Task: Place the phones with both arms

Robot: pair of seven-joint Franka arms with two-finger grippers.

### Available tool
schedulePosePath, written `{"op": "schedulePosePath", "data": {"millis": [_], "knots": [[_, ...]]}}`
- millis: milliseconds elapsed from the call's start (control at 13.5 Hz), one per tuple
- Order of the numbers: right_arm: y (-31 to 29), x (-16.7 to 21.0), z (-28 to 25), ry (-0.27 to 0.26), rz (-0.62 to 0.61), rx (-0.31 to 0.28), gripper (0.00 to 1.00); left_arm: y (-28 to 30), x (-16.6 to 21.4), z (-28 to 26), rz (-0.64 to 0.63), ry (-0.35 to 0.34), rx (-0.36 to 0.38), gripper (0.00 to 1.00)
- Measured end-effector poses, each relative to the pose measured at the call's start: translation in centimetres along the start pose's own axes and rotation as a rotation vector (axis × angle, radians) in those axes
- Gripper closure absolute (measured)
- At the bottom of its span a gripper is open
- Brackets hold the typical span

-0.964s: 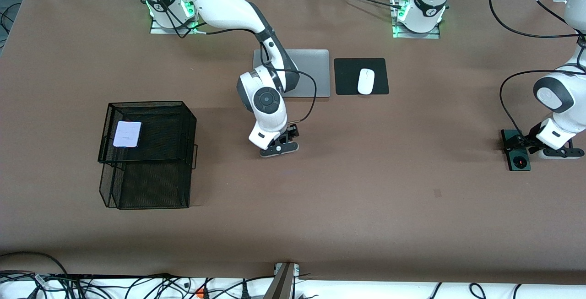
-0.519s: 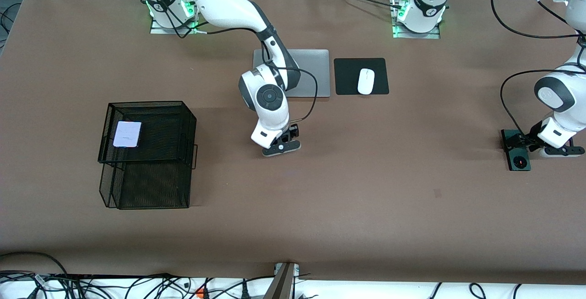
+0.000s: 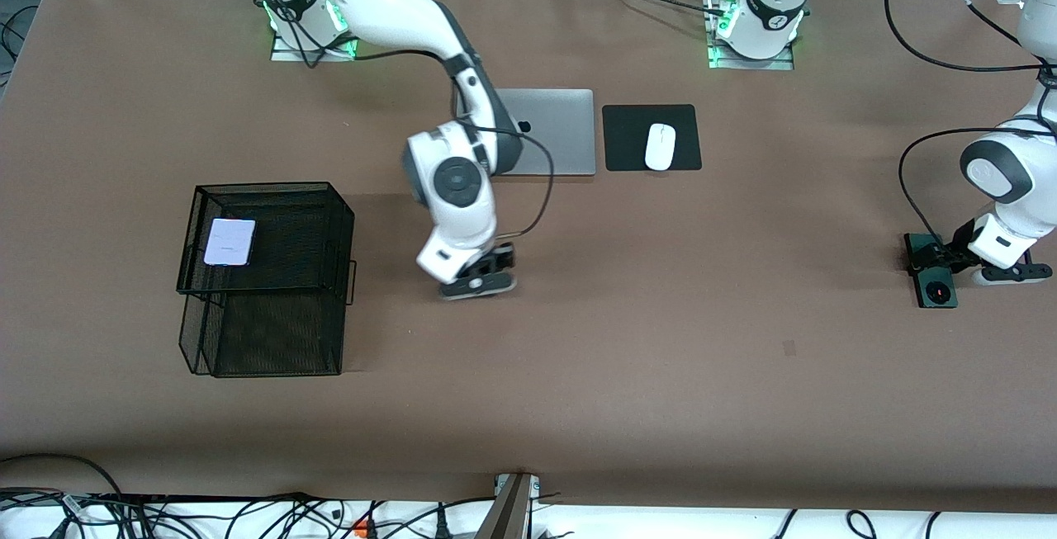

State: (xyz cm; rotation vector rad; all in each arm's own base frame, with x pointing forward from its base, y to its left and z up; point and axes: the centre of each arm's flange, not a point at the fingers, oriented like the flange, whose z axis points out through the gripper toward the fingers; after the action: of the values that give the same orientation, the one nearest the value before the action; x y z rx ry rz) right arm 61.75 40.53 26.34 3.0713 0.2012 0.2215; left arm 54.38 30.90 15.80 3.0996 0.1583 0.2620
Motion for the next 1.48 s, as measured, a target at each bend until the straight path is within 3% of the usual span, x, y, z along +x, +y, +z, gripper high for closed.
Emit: {"op": "schedulePosePath", "data": {"millis": [222,371,519,667,890,1335,1483], "knots": [[9.2,3.6,-9.4,0.006,0.081,-0.033,0.18,0.0,0.0,0.2,-0.018,0.008,0.003,0.00],[16.1,5.0,-12.8,0.009,0.082,-0.075,0.18,0.3,0.3,0.0,-0.029,0.012,0.002,0.16],[22.0,5.7,-13.4,0.004,0.061,-0.114,0.18,0.9,0.7,-0.3,-0.045,0.019,0.004,0.19],[27.8,6.1,-12.2,-0.021,0.070,-0.124,0.18,1.8,1.2,-0.2,-0.054,0.021,0.002,0.19],[33.9,6.2,-8.5,-0.061,0.062,-0.046,0.18,3.2,2.1,-0.1,-0.052,0.023,-0.003,0.19],[35.0,6.6,-0.9,-0.035,-0.019,-0.021,0.18,3.9,4.9,-1.8,-0.030,-0.077,-0.048,0.22],[35.9,6.1,1.4,-0.059,-0.025,0.037,0.18,5.0,6.4,-2.8,-0.047,-0.091,-0.055,0.22]]}}
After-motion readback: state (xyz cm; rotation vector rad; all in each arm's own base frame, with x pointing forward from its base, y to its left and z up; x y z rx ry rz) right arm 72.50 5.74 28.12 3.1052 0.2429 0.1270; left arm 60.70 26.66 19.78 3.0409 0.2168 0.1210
